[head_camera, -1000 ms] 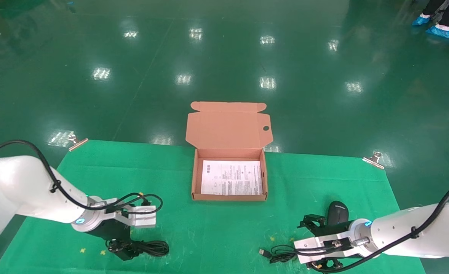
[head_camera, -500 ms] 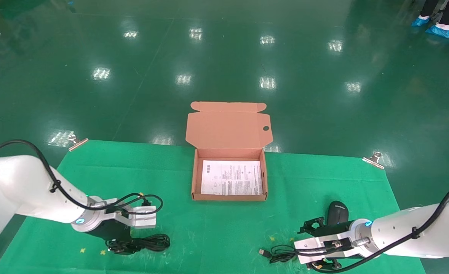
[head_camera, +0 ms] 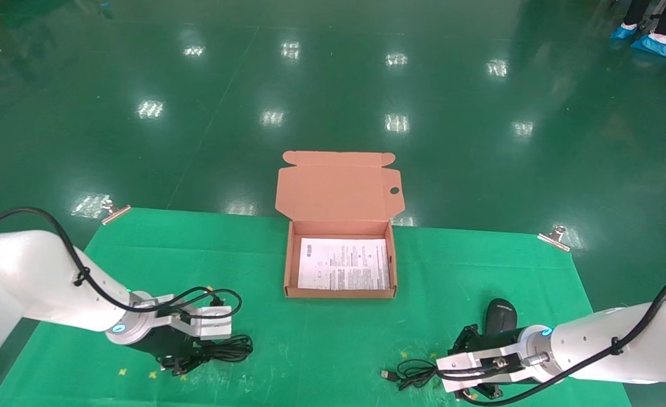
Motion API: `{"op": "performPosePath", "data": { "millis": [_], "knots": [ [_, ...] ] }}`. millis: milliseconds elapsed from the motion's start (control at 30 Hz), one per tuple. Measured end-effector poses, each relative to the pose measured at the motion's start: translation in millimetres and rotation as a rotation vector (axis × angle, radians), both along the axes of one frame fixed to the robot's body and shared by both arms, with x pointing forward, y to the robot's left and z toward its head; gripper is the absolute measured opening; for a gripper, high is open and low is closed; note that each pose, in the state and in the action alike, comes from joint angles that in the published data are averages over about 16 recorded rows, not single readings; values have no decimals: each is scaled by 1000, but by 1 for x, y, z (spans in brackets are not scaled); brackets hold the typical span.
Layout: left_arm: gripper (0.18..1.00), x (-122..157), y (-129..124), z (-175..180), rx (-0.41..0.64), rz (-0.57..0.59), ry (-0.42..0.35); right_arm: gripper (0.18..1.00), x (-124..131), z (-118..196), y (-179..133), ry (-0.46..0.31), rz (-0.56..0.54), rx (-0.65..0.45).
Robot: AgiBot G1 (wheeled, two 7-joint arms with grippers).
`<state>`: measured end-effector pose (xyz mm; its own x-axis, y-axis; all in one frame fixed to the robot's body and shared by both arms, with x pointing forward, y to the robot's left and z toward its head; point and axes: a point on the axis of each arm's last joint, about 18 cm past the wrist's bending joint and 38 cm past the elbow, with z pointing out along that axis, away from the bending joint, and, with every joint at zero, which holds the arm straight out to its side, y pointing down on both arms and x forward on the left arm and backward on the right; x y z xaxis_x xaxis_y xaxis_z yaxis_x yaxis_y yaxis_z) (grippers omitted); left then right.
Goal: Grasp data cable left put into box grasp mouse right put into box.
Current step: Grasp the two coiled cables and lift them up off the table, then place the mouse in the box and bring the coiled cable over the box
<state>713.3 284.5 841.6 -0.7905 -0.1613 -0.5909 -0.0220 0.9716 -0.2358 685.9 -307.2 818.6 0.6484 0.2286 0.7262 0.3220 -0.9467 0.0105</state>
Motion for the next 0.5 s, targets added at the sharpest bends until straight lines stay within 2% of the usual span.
{"op": "performPosePath", "data": {
  "millis": [200, 500],
  "knots": [
    [287, 0, 0, 0, 0, 0, 0, 290, 0, 0, 0, 0, 0, 0],
    [262, 0, 1, 5, 2, -5, -10, 214, 0, 2, -1, -3, -3, 4]
  ]
}}
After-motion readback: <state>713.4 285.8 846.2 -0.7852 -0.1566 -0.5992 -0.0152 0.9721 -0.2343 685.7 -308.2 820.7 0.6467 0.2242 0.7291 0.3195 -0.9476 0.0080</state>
